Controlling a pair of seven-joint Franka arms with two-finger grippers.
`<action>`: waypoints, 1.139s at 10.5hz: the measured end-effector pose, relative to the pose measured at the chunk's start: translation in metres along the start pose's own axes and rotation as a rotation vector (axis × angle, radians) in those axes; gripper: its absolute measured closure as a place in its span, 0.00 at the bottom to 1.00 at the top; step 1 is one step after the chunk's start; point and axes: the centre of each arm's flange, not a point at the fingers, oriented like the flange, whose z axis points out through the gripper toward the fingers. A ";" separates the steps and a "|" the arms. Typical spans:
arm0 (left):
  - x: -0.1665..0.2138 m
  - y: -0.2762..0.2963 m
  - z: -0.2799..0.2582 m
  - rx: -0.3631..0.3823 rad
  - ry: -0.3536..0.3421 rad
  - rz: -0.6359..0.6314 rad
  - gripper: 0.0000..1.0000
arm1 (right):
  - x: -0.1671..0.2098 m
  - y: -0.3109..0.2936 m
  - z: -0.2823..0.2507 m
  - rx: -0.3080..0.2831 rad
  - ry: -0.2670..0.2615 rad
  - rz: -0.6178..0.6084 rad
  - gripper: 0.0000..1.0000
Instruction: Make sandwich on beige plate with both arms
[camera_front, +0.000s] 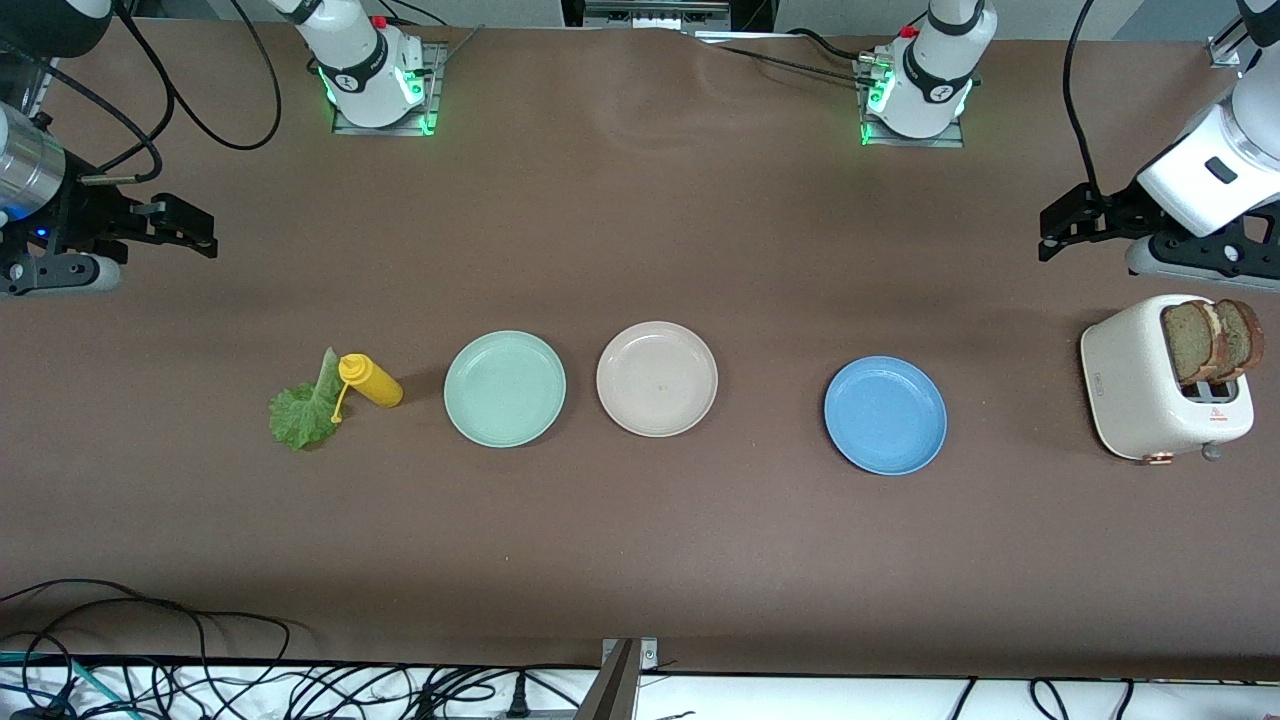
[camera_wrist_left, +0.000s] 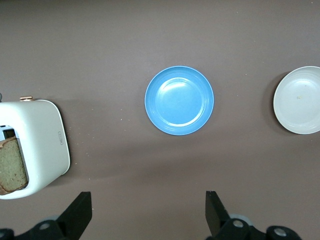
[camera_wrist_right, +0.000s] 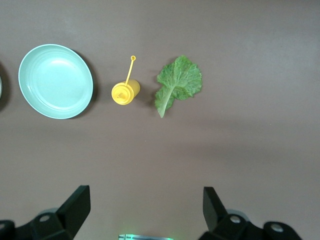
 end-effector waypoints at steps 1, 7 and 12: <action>0.000 0.000 0.000 0.000 0.000 0.000 0.00 | 0.000 0.000 0.000 0.000 -0.001 0.000 0.00; 0.000 -0.001 0.000 0.000 0.000 -0.002 0.00 | -0.002 0.002 0.001 -0.001 -0.015 0.004 0.00; 0.000 0.001 0.000 0.000 0.000 0.001 0.00 | -0.004 0.004 0.003 -0.012 -0.034 0.005 0.00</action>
